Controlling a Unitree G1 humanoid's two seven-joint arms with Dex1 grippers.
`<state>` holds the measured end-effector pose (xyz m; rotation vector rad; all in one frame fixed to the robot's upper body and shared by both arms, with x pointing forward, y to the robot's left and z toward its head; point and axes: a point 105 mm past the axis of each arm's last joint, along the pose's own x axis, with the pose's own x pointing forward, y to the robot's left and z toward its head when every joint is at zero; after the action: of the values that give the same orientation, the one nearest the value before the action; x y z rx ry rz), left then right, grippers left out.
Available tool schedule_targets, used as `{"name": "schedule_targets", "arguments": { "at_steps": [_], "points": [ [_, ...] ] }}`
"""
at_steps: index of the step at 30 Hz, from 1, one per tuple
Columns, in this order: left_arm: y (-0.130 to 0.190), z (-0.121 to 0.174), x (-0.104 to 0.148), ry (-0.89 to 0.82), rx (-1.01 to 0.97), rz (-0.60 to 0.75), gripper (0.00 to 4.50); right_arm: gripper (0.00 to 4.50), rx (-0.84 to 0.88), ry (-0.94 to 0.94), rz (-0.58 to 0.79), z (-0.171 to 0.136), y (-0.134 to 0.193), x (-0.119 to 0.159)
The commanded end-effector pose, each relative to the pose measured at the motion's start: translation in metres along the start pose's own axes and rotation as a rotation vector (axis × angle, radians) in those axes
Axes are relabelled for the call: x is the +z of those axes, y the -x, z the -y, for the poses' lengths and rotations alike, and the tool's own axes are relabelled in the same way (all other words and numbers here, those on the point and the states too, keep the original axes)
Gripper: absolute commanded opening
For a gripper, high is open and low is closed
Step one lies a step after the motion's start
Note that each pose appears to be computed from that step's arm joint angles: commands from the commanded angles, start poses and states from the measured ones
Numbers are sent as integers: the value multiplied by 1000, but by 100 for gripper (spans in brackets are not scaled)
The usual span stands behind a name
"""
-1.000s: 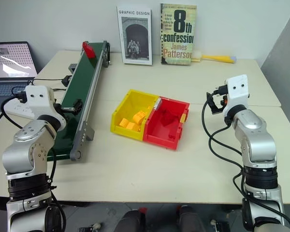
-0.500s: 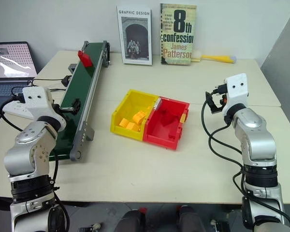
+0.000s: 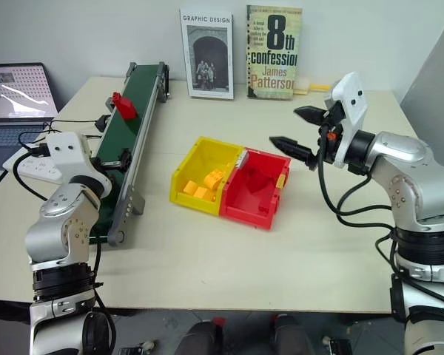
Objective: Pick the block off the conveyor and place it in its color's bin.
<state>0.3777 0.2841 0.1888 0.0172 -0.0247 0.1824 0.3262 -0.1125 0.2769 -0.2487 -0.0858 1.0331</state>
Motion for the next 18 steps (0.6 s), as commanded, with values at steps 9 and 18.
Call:
{"name": "schedule_targets", "arguments": {
  "at_steps": [9, 18],
  "points": [
    [-3, -8, 15, -12, 52, 66, 448, 450, 127, 68, -9, -20, -4, 15],
    [-9, -4, 10, -3, 43, 46, 448, 450, 120, 71, -12, -23, -4, 14]
  ]
}}
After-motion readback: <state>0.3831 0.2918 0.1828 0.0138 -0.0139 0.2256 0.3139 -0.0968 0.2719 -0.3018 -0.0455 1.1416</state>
